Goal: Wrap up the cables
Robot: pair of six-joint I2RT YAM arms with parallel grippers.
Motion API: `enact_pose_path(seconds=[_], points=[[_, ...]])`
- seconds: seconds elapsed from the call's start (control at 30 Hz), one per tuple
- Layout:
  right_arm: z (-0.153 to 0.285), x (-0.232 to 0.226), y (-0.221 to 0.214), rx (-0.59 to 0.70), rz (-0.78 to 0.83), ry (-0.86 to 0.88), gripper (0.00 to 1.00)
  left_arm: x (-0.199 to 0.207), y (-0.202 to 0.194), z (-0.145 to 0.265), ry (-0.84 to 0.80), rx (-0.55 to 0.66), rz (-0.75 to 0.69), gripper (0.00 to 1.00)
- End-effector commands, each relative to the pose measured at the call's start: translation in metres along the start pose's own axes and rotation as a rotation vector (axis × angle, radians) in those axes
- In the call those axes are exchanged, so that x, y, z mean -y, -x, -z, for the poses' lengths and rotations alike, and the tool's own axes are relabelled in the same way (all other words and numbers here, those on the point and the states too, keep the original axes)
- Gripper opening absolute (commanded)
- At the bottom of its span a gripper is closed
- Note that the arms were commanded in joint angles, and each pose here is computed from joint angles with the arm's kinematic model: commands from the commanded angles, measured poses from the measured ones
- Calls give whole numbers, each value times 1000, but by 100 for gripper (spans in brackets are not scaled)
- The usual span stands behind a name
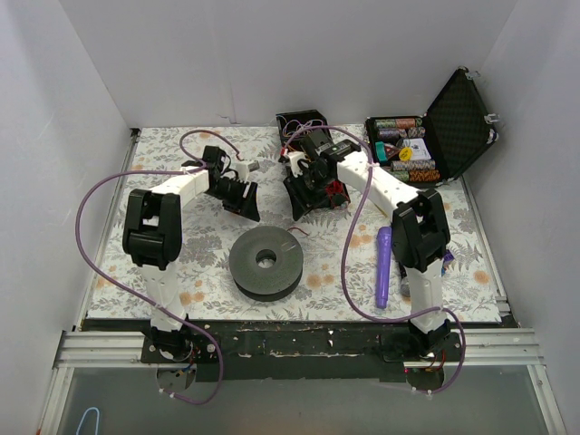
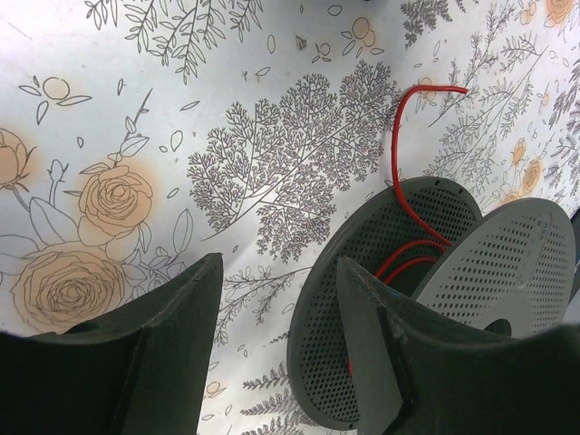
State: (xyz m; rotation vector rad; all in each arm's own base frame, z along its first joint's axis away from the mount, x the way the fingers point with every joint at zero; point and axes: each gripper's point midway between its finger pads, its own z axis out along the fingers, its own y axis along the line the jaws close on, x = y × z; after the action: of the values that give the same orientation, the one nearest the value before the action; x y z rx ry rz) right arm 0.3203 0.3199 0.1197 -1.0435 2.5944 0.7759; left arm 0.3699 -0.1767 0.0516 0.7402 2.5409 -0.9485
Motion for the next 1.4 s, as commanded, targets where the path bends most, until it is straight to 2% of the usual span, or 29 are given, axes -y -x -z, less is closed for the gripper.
enact_pose_path(seconds=[0.0,0.23,0.37,0.63,0.77,0.9,1.13,1.37], points=[[22,-12,4,24,-6,-13,51,14,33,36,60,98,-60,52],[41,-34,-14,109,-79,-32,55,14,42,63,149,165,-17,53],[40,-42,-42,97,-114,-76,57,17,33,84,179,157,-48,53],[16,-67,-77,93,-190,-20,58,46,-36,100,122,-3,-120,53],[3,-65,-79,99,-213,-10,58,59,-67,94,73,-30,-101,52],[-6,-64,-74,117,-215,3,57,62,-80,88,54,-28,-75,52],[-20,-42,-73,87,-231,-67,54,63,-94,77,28,-28,-39,49],[-35,-32,-63,64,-214,-65,38,60,-101,70,27,-28,-20,46]])
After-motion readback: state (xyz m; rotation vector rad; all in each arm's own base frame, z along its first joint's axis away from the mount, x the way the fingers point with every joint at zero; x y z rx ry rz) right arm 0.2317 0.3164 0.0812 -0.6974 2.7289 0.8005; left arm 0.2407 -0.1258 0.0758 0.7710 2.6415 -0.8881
